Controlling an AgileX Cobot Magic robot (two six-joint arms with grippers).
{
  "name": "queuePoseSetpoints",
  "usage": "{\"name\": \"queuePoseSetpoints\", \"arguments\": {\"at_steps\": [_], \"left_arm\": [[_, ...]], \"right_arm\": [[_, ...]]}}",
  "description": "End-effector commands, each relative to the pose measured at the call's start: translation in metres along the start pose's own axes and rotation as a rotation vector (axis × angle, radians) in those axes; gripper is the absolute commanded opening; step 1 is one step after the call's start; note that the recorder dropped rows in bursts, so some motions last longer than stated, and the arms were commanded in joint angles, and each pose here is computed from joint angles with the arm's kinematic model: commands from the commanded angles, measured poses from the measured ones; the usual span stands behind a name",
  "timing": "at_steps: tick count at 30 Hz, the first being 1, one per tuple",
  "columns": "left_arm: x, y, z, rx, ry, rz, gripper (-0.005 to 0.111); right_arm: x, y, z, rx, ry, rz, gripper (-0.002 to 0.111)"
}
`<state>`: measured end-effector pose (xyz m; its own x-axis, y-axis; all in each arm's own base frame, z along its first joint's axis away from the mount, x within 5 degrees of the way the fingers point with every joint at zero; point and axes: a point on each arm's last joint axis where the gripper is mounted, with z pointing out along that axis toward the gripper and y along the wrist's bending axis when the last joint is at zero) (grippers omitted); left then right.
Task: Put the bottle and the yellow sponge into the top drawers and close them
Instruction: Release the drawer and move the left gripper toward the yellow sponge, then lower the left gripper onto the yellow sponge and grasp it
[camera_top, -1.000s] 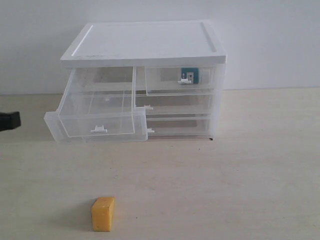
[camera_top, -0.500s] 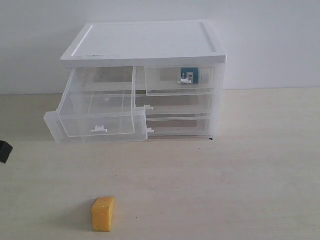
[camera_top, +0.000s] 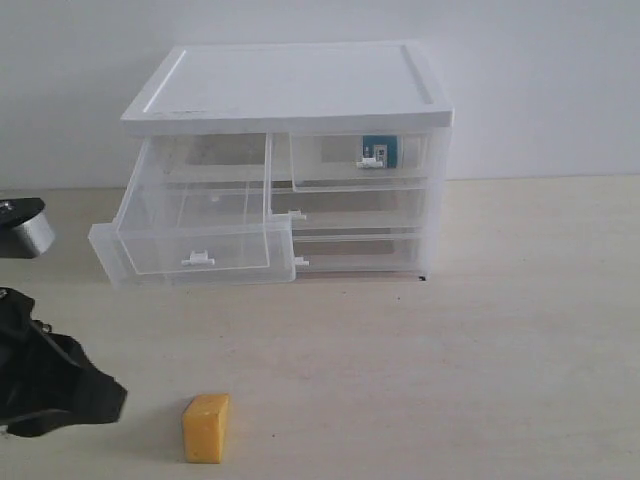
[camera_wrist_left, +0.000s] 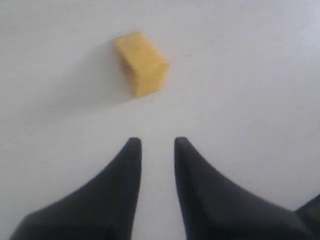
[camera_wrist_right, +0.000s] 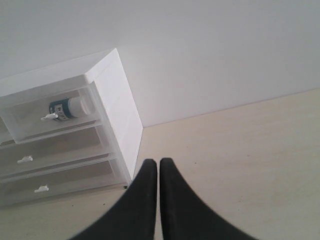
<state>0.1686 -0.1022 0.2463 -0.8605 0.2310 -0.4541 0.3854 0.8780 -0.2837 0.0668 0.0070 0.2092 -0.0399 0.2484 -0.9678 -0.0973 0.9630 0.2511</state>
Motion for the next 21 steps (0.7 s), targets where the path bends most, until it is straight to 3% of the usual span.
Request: {"name": "queuePoseSetpoints", "arguments": {"at_steps": [1, 9, 14, 21], "left_arm": [[0.001, -0.017, 0.006, 0.112, -0.070, 0.051, 0.038], [0.000, -0.032, 0.041, 0.114, -0.023, 0.105, 0.042], [-0.003, -0.026, 0.069, 0.060, 0.010, 0.108, 0.061], [-0.008, -0.018, 0.096, -0.001, -0.016, 0.027, 0.062]], "right_arm": [[0.002, -0.001, 0.000, 0.006, 0.004, 0.003, 0.000], [0.002, -0.001, 0.000, 0.006, 0.004, 0.003, 0.000], [0.002, -0.001, 0.000, 0.006, 0.004, 0.003, 0.000], [0.002, -0.001, 0.000, 0.006, 0.004, 0.003, 0.000]]}}
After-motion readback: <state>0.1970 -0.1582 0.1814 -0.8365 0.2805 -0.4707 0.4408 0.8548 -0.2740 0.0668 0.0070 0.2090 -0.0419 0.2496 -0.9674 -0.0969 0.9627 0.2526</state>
